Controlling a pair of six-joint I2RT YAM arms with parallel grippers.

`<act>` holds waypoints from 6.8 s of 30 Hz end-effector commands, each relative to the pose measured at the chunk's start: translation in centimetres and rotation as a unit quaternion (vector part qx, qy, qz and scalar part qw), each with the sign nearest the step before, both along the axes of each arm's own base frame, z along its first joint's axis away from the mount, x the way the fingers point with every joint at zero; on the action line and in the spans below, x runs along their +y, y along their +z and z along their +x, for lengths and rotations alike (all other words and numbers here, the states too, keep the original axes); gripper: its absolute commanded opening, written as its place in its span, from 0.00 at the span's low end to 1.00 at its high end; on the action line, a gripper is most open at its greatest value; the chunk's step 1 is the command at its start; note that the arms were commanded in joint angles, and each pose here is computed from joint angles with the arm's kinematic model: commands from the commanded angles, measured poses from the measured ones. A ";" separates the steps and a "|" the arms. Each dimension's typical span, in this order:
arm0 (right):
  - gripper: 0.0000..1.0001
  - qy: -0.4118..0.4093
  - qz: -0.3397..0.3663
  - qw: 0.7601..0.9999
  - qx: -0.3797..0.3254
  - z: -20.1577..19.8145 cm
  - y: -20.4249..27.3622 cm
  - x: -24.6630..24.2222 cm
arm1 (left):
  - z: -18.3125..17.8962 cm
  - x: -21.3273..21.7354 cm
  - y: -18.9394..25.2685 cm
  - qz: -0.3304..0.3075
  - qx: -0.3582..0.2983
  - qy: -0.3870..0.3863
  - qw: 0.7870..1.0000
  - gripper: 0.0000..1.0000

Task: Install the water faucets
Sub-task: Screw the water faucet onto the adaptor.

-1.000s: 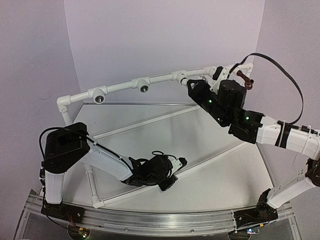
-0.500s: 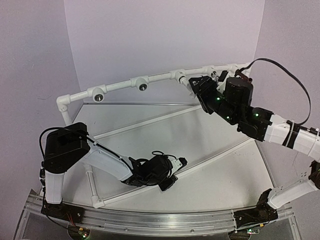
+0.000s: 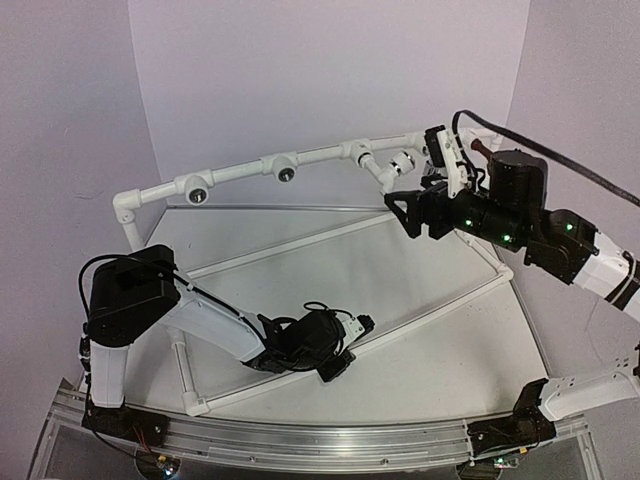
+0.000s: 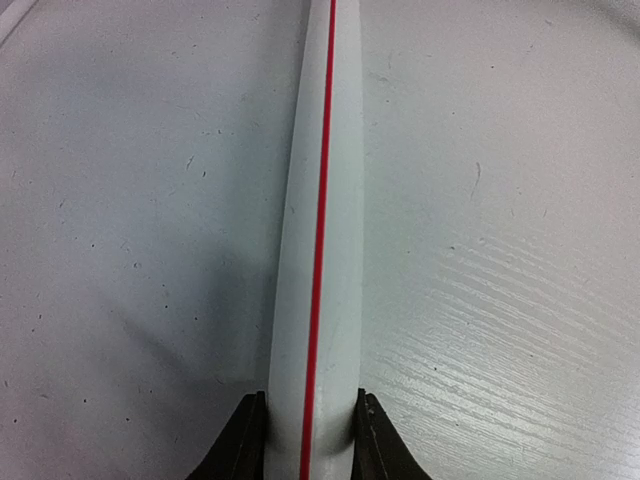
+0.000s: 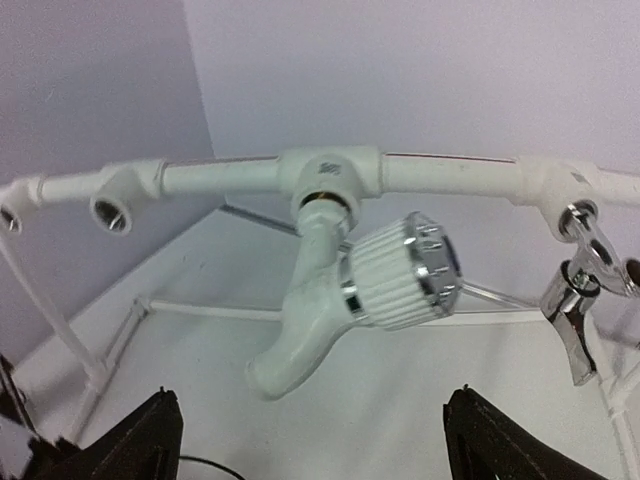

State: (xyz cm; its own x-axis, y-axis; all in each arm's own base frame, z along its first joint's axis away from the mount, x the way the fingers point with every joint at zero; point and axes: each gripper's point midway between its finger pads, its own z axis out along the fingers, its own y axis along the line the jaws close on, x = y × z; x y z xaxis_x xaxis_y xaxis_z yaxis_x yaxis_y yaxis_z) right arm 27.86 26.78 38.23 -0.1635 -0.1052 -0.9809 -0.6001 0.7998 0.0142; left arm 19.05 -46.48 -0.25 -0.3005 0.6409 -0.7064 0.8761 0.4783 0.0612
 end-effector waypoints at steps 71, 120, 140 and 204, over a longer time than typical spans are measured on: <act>0.00 -0.115 0.536 0.814 0.194 8.1 0.5 4.9 | -4.4 13.0 -12.6 0.242 0.131 0.066 0.959 0.00; 0.98 0.140 -0.368 0.892 -0.221 -1.2 3.1 1.6 | -4.3 12.7 -12.6 0.239 0.133 0.063 0.960 0.00; 0.98 -0.035 -0.586 0.701 -0.406 6.1 2.7 5.2 | -4.3 12.8 -12.6 0.239 0.136 0.063 0.959 0.00; 0.98 -0.129 0.088 0.968 0.196 0.5 -1.8 -0.2 | -4.4 12.8 -12.6 0.239 0.137 0.062 0.959 0.00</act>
